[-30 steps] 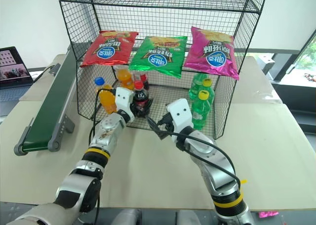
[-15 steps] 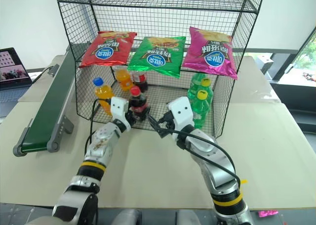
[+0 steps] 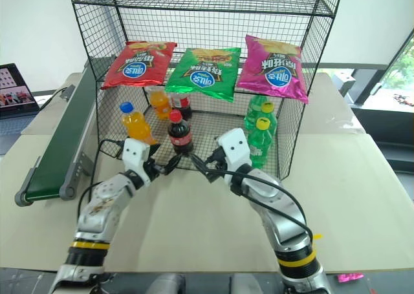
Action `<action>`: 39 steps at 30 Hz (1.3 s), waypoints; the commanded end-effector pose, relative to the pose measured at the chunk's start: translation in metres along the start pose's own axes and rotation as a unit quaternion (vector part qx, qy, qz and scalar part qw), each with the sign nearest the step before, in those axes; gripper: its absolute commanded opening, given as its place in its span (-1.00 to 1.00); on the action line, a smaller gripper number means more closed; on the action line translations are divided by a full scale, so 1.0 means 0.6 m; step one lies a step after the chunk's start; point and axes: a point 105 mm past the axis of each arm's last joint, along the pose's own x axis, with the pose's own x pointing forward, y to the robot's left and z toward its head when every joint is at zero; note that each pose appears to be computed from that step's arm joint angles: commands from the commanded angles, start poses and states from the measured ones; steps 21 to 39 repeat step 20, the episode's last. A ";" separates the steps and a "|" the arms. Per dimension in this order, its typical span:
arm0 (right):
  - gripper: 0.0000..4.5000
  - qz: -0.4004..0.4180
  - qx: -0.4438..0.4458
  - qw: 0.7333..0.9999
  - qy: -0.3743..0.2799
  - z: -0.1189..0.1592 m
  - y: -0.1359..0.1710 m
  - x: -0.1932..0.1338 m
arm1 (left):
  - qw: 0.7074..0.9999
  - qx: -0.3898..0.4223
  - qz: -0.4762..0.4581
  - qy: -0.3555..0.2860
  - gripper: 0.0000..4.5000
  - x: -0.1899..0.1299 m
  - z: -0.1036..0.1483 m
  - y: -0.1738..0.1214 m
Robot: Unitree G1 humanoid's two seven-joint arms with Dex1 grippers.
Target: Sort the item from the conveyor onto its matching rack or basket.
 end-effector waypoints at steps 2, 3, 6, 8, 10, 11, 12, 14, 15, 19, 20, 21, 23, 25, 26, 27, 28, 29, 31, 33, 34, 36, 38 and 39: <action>1.00 0.004 0.000 1.000 -0.001 -0.023 -0.002 -0.037 | 1.000 0.014 0.014 0.008 0.98 -0.065 0.014 0.012; 1.00 0.002 0.005 1.000 0.003 -0.032 -0.002 -0.041 | 1.000 0.014 0.022 0.012 0.98 -0.073 0.009 0.012; 1.00 -0.012 0.021 1.000 0.012 -0.054 0.001 -0.043 | 0.998 0.011 0.054 0.024 0.98 -0.095 -0.017 0.009; 1.00 -0.024 0.029 0.999 0.016 -0.064 -0.001 -0.043 | 0.997 0.011 0.076 0.025 0.98 -0.101 -0.025 0.010; 1.00 -0.034 0.028 0.999 0.020 -0.071 -0.005 -0.044 | 0.996 0.011 0.089 0.024 0.98 -0.103 -0.028 0.010; 1.00 -0.041 0.028 0.999 0.023 -0.075 -0.007 -0.046 | 0.995 0.009 0.099 0.021 0.98 -0.104 -0.030 0.012; 1.00 -0.046 0.026 0.998 0.025 -0.079 -0.007 -0.049 | 0.994 0.002 0.103 0.019 0.98 -0.107 -0.033 0.011; 1.00 -0.056 0.020 0.998 0.028 -0.083 -0.008 -0.053 | 0.994 0.000 0.109 0.021 0.98 -0.112 -0.043 0.010; 1.00 -0.060 0.015 0.998 0.027 -0.082 -0.009 -0.053 | 0.994 0.000 0.110 0.023 0.98 -0.114 -0.048 0.008; 1.00 -0.067 0.010 0.997 0.025 -0.079 -0.012 -0.053 | 0.994 -0.008 0.104 0.017 0.98 -0.112 -0.049 0.006; 1.00 -0.068 0.010 0.997 0.024 -0.078 -0.013 -0.052 | 0.993 0.002 0.113 0.024 0.98 -0.113 -0.050 0.012; 1.00 -0.068 0.010 0.997 0.024 -0.078 -0.013 -0.052 | 0.993 0.002 0.113 0.024 0.98 -0.113 -0.050 0.012; 1.00 -0.068 0.010 0.997 0.024 -0.078 -0.013 -0.052 | 0.993 0.002 0.113 0.024 0.98 -0.113 -0.050 0.012; 1.00 -0.068 0.010 0.997 0.024 -0.078 -0.013 -0.052 | 0.993 0.002 0.113 0.024 0.98 -0.113 -0.050 0.012; 1.00 -0.068 0.010 0.997 0.024 -0.078 -0.013 -0.052 | 0.993 0.002 0.113 0.024 0.98 -0.113 -0.050 0.012; 1.00 -0.068 0.010 0.997 0.024 -0.078 -0.013 -0.052 | 0.993 0.002 0.113 0.024 0.98 -0.113 -0.050 0.012; 1.00 -0.068 0.010 0.997 0.024 -0.078 -0.013 -0.052 | 0.993 0.002 0.113 0.024 0.98 -0.113 -0.050 0.012; 1.00 -0.068 0.010 0.997 0.024 -0.078 -0.013 -0.052 | 0.993 0.002 0.113 0.024 0.98 -0.113 -0.050 0.012; 1.00 -0.068 0.010 0.997 0.024 -0.078 -0.013 -0.052 | 0.993 0.002 0.113 0.024 0.98 -0.113 -0.050 0.012; 1.00 -0.068 0.010 0.997 0.024 -0.078 -0.013 -0.052 | 0.993 0.002 0.113 0.024 0.98 -0.113 -0.050 0.012; 1.00 -0.068 0.010 0.997 0.024 -0.078 -0.013 -0.052 | 0.993 0.002 0.113 0.024 0.98 -0.113 -0.050 0.012; 1.00 -0.068 0.010 0.997 0.024 -0.078 -0.013 -0.052 | 0.993 0.002 0.113 0.024 0.98 -0.113 -0.050 0.012; 1.00 -0.068 0.010 0.997 0.024 -0.078 -0.013 -0.052 | 0.993 0.002 0.113 0.024 0.98 -0.113 -0.050 0.012; 1.00 -0.068 0.010 0.997 0.024 -0.078 -0.013 -0.052 | 0.993 0.002 0.113 0.024 0.98 -0.113 -0.050 0.012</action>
